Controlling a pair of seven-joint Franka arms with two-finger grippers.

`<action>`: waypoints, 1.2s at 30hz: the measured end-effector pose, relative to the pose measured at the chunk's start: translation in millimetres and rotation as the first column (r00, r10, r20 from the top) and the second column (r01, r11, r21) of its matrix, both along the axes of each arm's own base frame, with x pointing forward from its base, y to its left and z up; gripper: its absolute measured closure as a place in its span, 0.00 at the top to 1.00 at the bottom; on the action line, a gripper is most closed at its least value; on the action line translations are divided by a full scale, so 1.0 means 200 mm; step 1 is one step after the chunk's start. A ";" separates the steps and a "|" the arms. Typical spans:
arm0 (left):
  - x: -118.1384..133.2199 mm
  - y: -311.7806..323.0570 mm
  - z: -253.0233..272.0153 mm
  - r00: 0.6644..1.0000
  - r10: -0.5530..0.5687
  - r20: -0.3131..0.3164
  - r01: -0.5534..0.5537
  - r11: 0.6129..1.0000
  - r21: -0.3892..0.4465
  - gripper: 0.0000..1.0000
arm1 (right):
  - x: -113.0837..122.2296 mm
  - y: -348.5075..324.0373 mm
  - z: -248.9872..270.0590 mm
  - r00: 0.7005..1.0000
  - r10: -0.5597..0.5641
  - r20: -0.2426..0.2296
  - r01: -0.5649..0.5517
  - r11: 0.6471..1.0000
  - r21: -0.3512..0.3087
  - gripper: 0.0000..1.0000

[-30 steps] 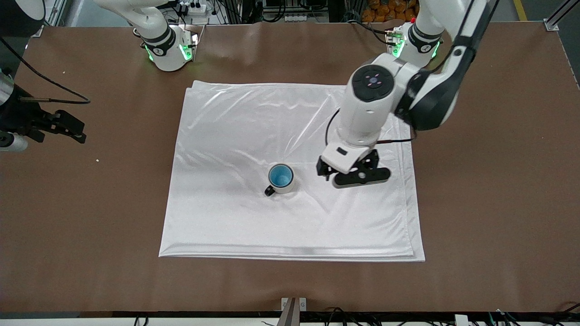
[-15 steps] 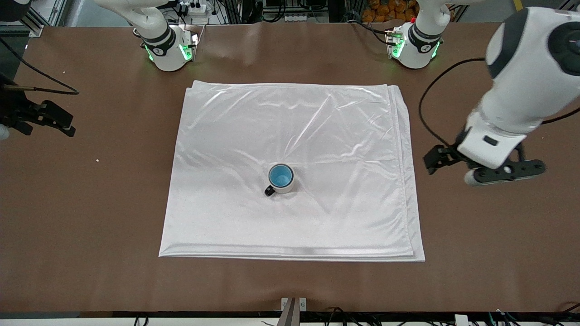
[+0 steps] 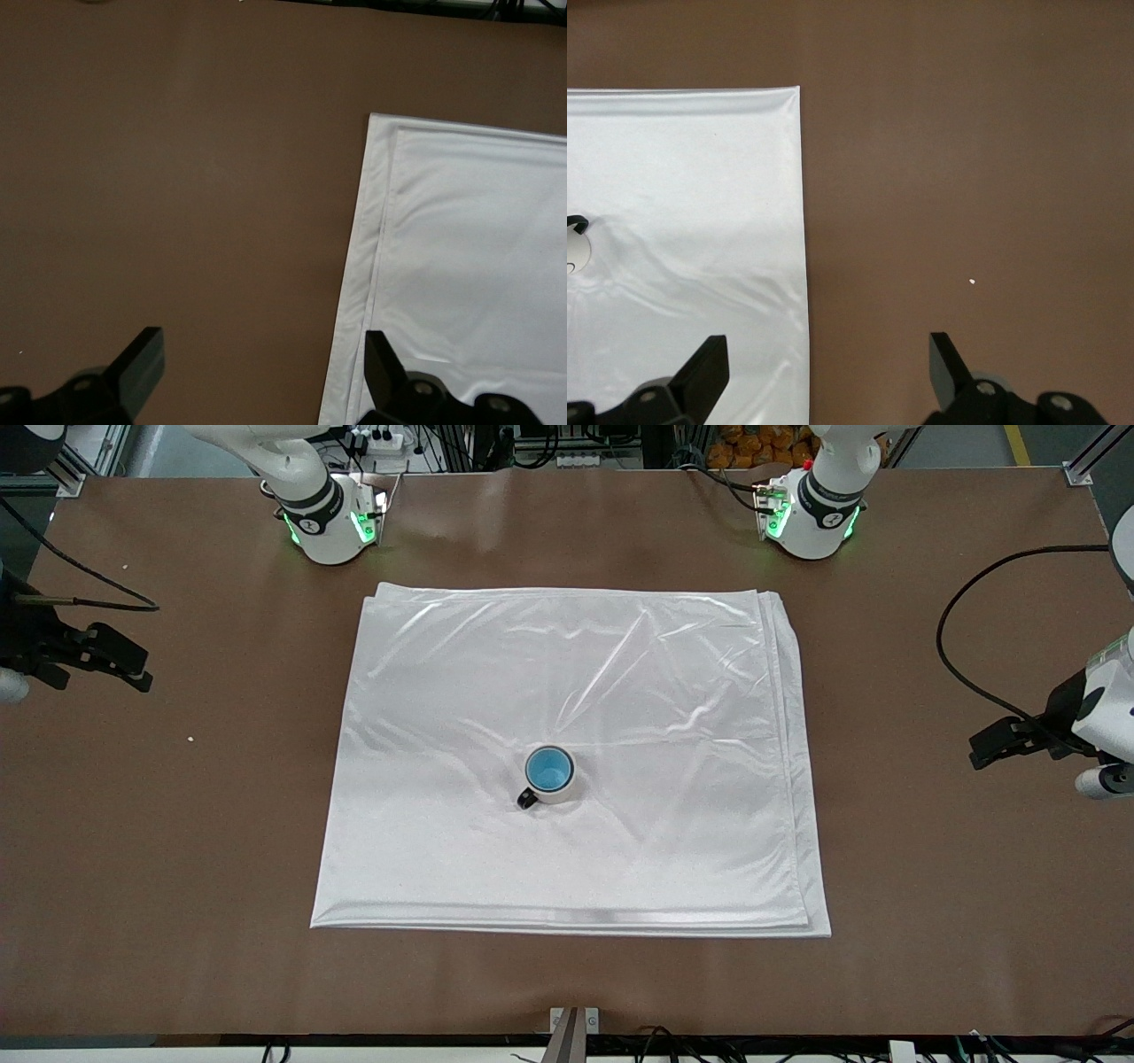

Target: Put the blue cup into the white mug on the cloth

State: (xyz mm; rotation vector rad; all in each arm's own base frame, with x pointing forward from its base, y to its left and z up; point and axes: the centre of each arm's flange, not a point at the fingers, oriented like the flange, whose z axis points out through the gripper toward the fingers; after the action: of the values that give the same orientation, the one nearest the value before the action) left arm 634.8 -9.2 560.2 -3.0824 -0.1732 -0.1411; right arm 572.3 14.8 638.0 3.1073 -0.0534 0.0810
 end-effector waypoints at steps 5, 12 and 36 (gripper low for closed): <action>-0.03 0.01 -0.01 1.000 0.003 0.009 -0.003 1.000 0.005 1.00 | 0.00 -0.03 -0.01 1.000 -0.012 -0.006 0.012 1.000 0.003 1.00; -0.08 -0.01 0.02 0.998 -0.006 0.060 0.005 1.000 0.013 1.00 | 0.00 -0.07 -0.02 0.999 -0.028 -0.018 0.028 0.999 0.016 1.00; -0.26 -0.11 0.22 0.997 -0.030 0.077 0.031 0.999 -0.008 1.00 | 0.00 -0.01 -0.05 1.000 -0.006 -0.027 0.006 1.000 0.020 1.00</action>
State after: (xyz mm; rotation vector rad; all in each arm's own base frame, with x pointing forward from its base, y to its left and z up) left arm 583.0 -31.1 605.0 -3.0913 -0.1299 -0.2619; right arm 573.0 13.4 628.0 3.1277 -0.0634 0.0380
